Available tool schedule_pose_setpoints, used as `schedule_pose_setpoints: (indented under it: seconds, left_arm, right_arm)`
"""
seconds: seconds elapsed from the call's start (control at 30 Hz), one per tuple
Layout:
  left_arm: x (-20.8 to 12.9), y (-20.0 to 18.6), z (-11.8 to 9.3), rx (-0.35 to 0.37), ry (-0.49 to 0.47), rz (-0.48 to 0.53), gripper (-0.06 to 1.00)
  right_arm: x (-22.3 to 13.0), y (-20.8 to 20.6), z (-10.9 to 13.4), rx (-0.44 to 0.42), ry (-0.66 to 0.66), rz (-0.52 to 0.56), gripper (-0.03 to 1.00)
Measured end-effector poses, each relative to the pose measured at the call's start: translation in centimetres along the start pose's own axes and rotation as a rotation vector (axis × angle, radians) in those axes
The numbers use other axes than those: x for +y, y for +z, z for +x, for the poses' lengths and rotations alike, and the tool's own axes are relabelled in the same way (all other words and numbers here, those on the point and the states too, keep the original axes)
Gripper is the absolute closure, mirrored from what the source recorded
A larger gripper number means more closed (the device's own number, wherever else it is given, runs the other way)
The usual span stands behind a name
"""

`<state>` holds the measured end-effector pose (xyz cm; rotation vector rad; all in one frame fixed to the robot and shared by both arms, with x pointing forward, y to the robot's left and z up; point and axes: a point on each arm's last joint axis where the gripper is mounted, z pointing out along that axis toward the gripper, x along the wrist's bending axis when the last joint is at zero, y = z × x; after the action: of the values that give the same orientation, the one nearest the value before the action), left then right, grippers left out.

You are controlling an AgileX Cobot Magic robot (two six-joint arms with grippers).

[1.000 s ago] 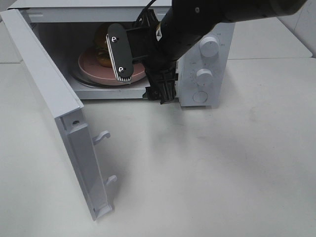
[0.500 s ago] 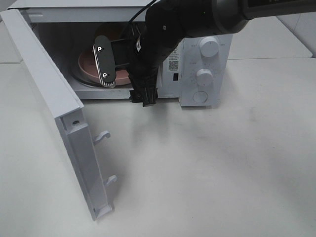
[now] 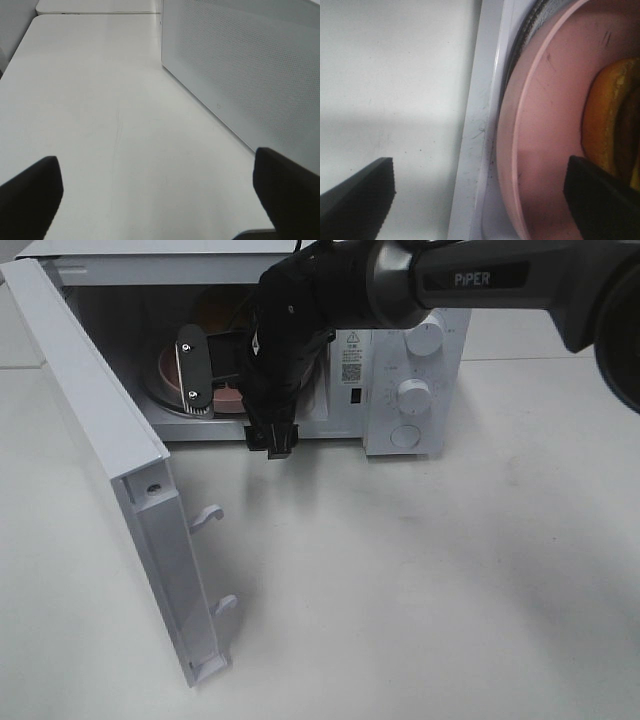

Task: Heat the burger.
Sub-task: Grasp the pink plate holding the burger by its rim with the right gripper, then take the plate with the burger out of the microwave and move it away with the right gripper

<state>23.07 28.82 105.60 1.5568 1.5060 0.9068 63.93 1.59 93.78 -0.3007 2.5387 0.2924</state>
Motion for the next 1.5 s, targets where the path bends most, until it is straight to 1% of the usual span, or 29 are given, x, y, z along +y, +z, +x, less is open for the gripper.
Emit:
schedule_pose_setpoints:
  seconds: [0.17, 0.2, 0.23, 0.27, 0.33, 0.4, 0.5, 0.53, 0.57, 0.6, 0.63, 0.67, 0.7, 0.73, 0.77, 0.8, 0.83, 0.87, 0.9, 1.13, 1.33, 1.43, 1.47, 1.5]
  left_arm:
    - [0.0, 0.0, 0.0, 0.000, 0.000, 0.000, -0.03]
    - [0.0, 0.0, 0.0, 0.000, 0.000, 0.000, -0.03]
    - [0.0, 0.0, 0.0, 0.000, 0.000, 0.000, -0.03]
    - [0.0, 0.0, 0.0, 0.000, 0.000, 0.000, -0.03]
    - [0.0, 0.0, 0.0, 0.000, 0.000, 0.000, -0.03]
    - [0.0, 0.0, 0.0, 0.000, 0.000, 0.000, -0.03]
    - [0.0, 0.0, 0.0, 0.000, 0.000, 0.000, -0.03]
    - [0.0, 0.0, 0.0, 0.000, 0.000, 0.000, -0.03]
    - [0.0, 0.0, 0.0, 0.000, 0.000, 0.000, -0.03]
    - [0.0, 0.0, 0.0, 0.000, 0.000, 0.000, -0.03]
    - [0.0, 0.0, 0.0, 0.000, 0.000, 0.000, -0.03]
    - [0.0, 0.0, 0.0, 0.000, 0.000, 0.000, -0.03]
    - [0.0, 0.0, 0.0, 0.000, 0.000, 0.000, -0.03]
    - [0.0, 0.0, 0.0, 0.000, 0.000, 0.000, -0.03]
    - [0.0, 0.0, 0.0, 0.000, 0.000, 0.000, -0.03]
    - [0.0, 0.0, 0.0, 0.000, 0.000, 0.000, -0.03]
    - [0.0, 0.0, 0.0, 0.000, 0.000, 0.000, -0.03]
    - [0.0, 0.0, 0.0, 0.000, 0.000, 0.000, -0.03]
    - [0.0, 0.0, 0.0, 0.000, 0.000, 0.000, -0.03]
    - [0.0, 0.0, 0.0, 0.000, 0.000, 0.000, -0.03]
    - [0.0, 0.0, 0.0, 0.000, 0.000, 0.000, -0.03]
    - [0.0, 0.0, 0.0, 0.000, 0.000, 0.000, -0.03]
    - [0.0, 0.0, 0.0, 0.000, 0.000, 0.000, -0.03]
    - [0.0, 0.0, 0.0, 0.000, 0.000, 0.000, -0.03]
  right_arm:
    - [-0.4, 1.0, -0.3, 0.023, 0.039, 0.003, 0.12]
    - [-0.6, 1.3, -0.5, 0.026, 0.061, -0.001, 0.15]
    - [-0.6, 1.3, -0.5, 0.026, 0.061, -0.001, 0.15]
    - [-1.0, 1.5, -0.8, 0.034, 0.083, -0.001, 0.18]
    - [-1.2, 1.6, -0.9, 0.037, 0.087, 0.001, 0.20]
    - [-1.6, 2.1, -1.2, 0.054, 0.106, -0.003, 0.25]
    - [-1.5, 2.3, -1.2, 0.058, 0.111, -0.007, 0.26]
    - [-1.5, 2.4, -1.2, 0.059, 0.113, -0.009, 0.30]
    - [-1.6, 2.5, -1.1, 0.061, 0.112, -0.008, 0.37]
    - [-1.6, 2.5, -1.1, 0.061, 0.112, -0.008, 0.37]
    - [-1.6, 2.5, -1.1, 0.062, 0.111, -0.007, 0.42]
    - [-1.6, 2.5, -1.3, 0.052, 0.108, -0.009, 0.53]
    - [-1.6, 2.5, -1.3, 0.052, 0.108, -0.009, 0.53]
    - [-1.6, 2.5, -1.3, 0.049, 0.107, -0.010, 0.61]
    - [-1.6, 2.5, -1.3, 0.049, 0.107, -0.010, 0.61]
    - [-1.6, 2.3, -1.5, 0.041, 0.105, -0.012, 0.76]
    - [-1.6, 2.3, -1.5, 0.043, 0.096, -0.010, 0.81]
    - [-1.6, 2.3, -1.5, 0.043, 0.096, -0.010, 0.81]
    - [-1.4, 2.2, -1.5, 0.041, 0.073, -0.011, 0.88]
    - [-1.2, 2.0, -1.3, 0.066, 0.000, -0.006, 0.90]
    - [-1.1, 1.8, -1.2, 0.075, -0.022, -0.008, 0.91]
    - [-1.1, 1.3, -0.9, 0.080, -0.056, -0.007, 0.91]
    - [-0.9, 0.8, -0.5, 0.097, -0.094, -0.005, 0.91]
    - [-0.9, 0.8, -0.5, 0.097, -0.094, -0.005, 0.91]
